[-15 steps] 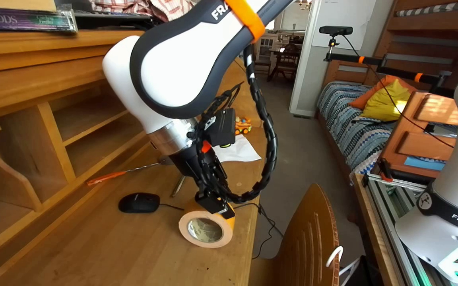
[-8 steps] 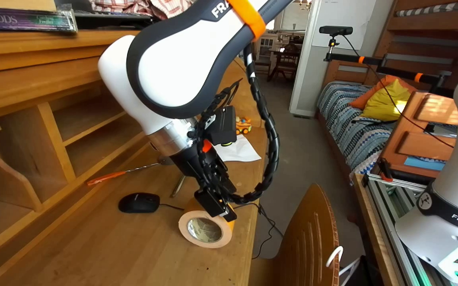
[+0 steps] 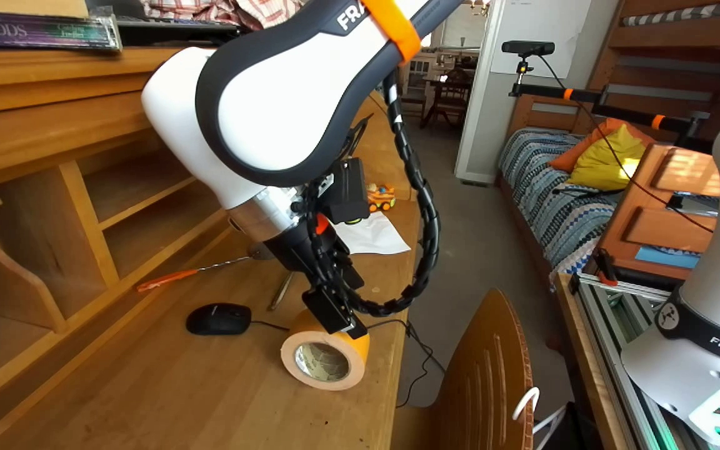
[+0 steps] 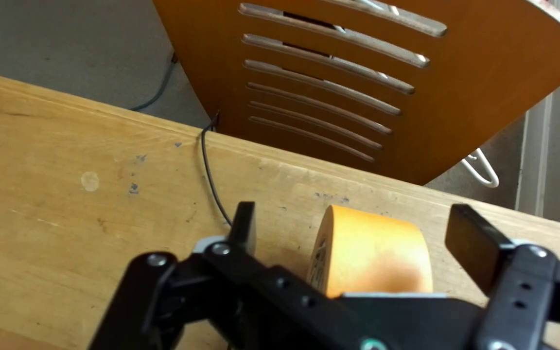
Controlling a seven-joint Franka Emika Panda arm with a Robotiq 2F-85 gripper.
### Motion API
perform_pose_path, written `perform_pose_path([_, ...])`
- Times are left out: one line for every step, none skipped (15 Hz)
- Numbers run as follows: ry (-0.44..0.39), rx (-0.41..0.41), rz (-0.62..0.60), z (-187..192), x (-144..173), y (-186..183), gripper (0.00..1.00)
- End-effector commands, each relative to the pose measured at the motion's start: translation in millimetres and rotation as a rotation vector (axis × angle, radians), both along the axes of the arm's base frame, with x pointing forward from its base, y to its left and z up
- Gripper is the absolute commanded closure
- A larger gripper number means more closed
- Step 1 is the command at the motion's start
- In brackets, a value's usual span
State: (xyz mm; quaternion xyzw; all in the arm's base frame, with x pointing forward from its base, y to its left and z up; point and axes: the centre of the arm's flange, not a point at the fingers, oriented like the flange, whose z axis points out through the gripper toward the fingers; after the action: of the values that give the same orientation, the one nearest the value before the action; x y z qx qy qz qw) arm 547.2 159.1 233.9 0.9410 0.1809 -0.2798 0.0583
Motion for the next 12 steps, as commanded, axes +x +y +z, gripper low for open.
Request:
perform_pose_path([-0.039, -0.016, 0.024, -6, 9, 2, 0.0])
perform_pose_path([-0.049, -0.012, 0.022, -7, 11, 4, 0.0])
perform_pose_path([-0.058, -0.001, 0.021, -8, 12, 7, 0.0])
perform_pose_path([-0.067, 0.001, 0.018, -9, 13, 9, 0.0])
perform_pose_path([-0.078, 0.009, 0.015, -10, 14, 12, 0.0])
perform_pose_path([-0.084, 0.013, 0.019, -11, 15, 15, 0.0])
perform_pose_path([-0.091, 0.018, 0.022, -12, 15, 17, 0.0])
perform_pose_path([-0.098, 0.022, 0.024, -13, 15, 19, 0.0])
perform_pose_path([-0.103, 0.022, 0.027, -13, 15, 20, 0.0])
perform_pose_path([-0.109, 0.025, 0.032, -15, 16, 22, 0.0])
perform_pose_path([-0.113, 0.027, 0.034, -16, 16, 24, 0.0])
perform_pose_path([-0.117, 0.03, 0.035, -17, 16, 25, 0.0])
